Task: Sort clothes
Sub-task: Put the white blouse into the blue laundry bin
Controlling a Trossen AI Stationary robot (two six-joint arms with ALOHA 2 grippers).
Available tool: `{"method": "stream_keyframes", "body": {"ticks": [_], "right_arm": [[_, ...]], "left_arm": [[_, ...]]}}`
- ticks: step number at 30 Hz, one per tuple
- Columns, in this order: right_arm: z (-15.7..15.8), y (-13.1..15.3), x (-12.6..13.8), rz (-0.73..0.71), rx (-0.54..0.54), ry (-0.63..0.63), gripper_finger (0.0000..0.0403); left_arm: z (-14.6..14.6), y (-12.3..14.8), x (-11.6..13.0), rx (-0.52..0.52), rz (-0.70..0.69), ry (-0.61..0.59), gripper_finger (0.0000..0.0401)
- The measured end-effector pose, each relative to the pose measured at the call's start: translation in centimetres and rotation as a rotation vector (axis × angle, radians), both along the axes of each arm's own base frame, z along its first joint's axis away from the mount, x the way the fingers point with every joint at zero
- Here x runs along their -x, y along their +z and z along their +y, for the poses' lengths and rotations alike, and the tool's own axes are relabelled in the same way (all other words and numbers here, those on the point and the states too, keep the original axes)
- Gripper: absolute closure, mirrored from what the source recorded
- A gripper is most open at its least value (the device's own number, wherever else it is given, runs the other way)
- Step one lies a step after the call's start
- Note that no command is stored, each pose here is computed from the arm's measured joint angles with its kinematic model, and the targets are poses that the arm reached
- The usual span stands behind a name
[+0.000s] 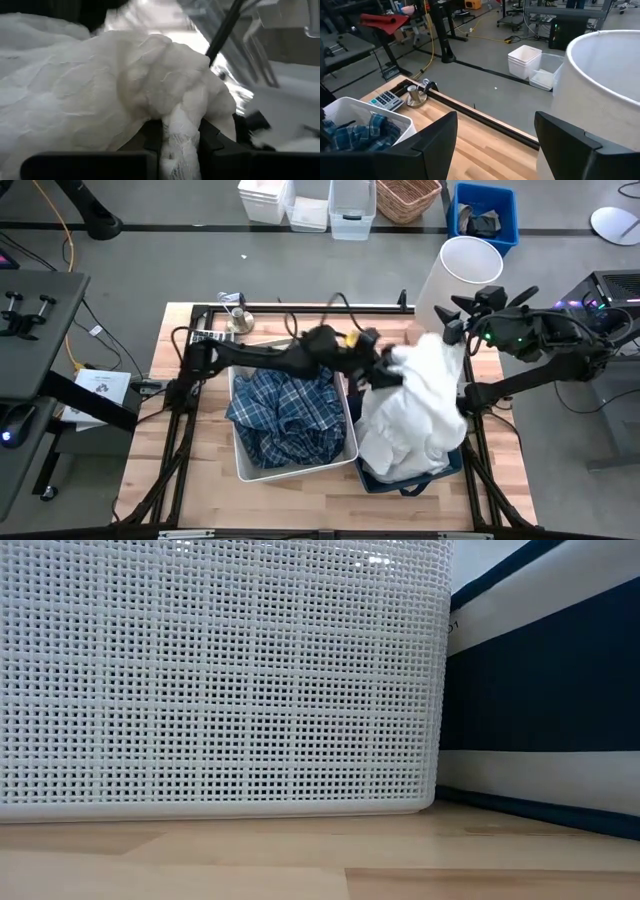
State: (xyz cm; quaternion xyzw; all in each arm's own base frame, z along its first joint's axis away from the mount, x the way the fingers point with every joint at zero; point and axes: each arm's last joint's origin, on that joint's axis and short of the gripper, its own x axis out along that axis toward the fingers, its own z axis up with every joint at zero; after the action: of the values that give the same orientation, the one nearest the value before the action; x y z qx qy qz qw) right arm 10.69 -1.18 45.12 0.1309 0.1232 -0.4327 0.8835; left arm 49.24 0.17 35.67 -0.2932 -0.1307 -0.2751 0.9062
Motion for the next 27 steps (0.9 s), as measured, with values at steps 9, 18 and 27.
{"method": "stream_keyframes", "body": {"ticks": [9, 18, 27], "right_arm": [[0.0, -0.3, 0.2, 0.054, 0.019, 0.006, 0.0142], [0.0, -0.4, 0.2, 0.084, 0.028, 0.017, 0.0142], [0.1, -0.4, 0.1, 0.099, 0.015, 0.062, 0.0142]], "left_arm": [[-2.3, -9.7, -3.2, 0.022, 0.521, -0.119, 0.0360], [-5.9, -9.9, -2.9, -0.055, 0.542, -0.083, 0.0244], [-5.9, -4.9, -2.5, -0.328, 0.589, -0.065, 0.0090]]}}
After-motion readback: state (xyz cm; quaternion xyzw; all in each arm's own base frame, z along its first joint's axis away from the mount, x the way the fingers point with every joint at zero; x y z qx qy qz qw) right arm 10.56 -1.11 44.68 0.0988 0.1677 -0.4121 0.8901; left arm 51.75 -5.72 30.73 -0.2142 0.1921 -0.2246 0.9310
